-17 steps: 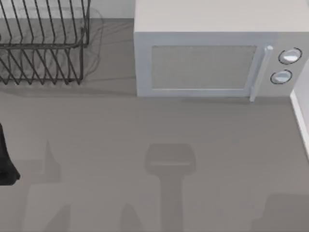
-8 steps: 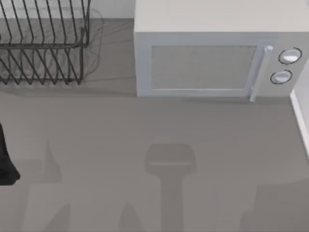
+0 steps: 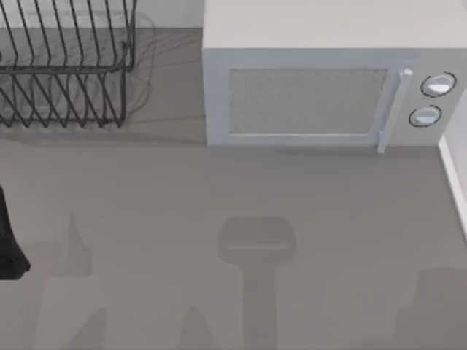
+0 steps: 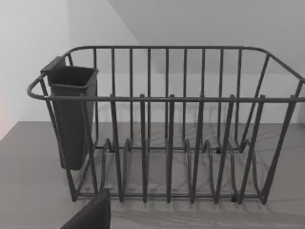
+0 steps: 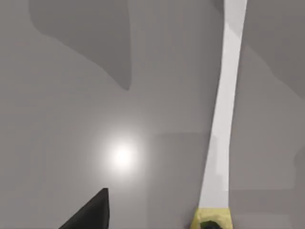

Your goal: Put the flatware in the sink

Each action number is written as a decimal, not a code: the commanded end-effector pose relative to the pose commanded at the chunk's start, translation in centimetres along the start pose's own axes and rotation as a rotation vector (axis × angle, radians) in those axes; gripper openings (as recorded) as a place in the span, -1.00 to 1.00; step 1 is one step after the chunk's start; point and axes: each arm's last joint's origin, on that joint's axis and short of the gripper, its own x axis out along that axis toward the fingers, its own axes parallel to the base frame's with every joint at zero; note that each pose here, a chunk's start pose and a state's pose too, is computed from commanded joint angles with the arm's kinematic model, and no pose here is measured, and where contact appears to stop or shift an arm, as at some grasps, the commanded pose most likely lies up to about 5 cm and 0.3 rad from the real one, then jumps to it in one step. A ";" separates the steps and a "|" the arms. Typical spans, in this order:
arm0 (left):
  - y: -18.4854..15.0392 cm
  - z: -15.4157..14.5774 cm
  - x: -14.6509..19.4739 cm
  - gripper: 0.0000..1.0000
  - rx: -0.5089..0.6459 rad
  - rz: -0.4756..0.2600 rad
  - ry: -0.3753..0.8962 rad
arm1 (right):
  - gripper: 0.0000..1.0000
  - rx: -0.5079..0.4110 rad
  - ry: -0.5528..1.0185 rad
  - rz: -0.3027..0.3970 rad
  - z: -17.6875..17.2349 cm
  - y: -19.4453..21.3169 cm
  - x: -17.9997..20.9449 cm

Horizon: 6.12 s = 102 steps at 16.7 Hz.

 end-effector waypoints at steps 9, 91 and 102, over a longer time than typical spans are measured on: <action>0.0 0.0 0.0 1.00 0.000 0.000 0.000 | 1.00 0.000 0.001 -0.001 0.4 0.3 6.2; 0.0 0.0 0.0 1.00 0.000 0.000 0.000 | -1.00 0.015 0.034 0.014 -13.5 -25.4 -1.2; 0.0 0.0 0.0 1.00 0.000 0.000 0.000 | -0.70 0.025 0.042 0.006 -13.3 -25.2 0.1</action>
